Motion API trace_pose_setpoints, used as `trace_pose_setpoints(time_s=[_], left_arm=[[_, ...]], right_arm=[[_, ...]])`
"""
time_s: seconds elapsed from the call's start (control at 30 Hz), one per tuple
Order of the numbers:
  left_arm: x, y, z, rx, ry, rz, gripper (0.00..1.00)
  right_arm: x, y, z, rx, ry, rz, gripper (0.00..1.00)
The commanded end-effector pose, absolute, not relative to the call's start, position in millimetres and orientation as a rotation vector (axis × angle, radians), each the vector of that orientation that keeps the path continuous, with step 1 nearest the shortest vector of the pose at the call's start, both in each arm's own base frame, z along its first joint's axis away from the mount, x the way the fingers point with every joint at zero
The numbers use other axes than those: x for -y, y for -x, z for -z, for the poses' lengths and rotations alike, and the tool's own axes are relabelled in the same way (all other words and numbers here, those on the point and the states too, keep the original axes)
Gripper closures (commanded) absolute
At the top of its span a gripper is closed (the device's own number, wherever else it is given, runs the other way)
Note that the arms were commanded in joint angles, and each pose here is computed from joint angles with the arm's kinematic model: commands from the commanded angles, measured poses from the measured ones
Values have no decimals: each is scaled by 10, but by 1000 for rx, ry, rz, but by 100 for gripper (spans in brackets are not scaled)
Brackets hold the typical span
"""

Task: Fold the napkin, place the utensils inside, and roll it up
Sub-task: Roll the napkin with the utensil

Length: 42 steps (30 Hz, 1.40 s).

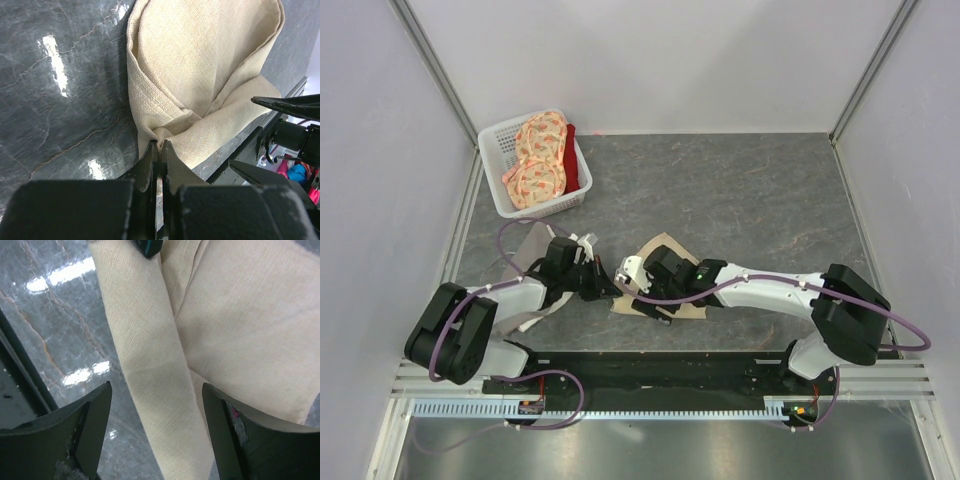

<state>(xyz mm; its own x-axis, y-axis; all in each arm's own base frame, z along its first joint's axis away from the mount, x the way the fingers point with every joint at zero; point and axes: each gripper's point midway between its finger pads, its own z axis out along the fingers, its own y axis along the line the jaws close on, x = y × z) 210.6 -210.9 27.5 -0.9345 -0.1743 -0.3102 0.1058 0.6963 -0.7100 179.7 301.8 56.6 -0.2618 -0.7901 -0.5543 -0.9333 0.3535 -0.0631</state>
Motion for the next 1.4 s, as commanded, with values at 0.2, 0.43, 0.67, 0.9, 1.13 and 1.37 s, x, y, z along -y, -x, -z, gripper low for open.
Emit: trace_pose_setpoints(time_s=[0.2,0.43,0.67,0.9,1.13,1.37], left_arm=[[2085,-2087,-195,-2629,91,1065,98],[2107,-2118,-210,-2629,79,1074,98],[2163,-2197,-358,-2568,11,1102,97],[1977,-2399,-596,-2475,36,920,45],[1784,-2313,-702,-2425,30,824,34],[1948,-2191,-850,-2334,-73,988,42]], right_arm=[[-3184,-1899,-455,-2020,1553,-323,22],[-3148,-1881,-288,-2055,1586,-300,29],[-3100,-1775,-81,-2122,1663,-323,55],[-3135,-1587,-96,-2222,1702,-475,70],[-3119,-1510,-181,-2432,1624,-826,73],[-3148,-1499,-154,-2621,1534,-1177,73]])
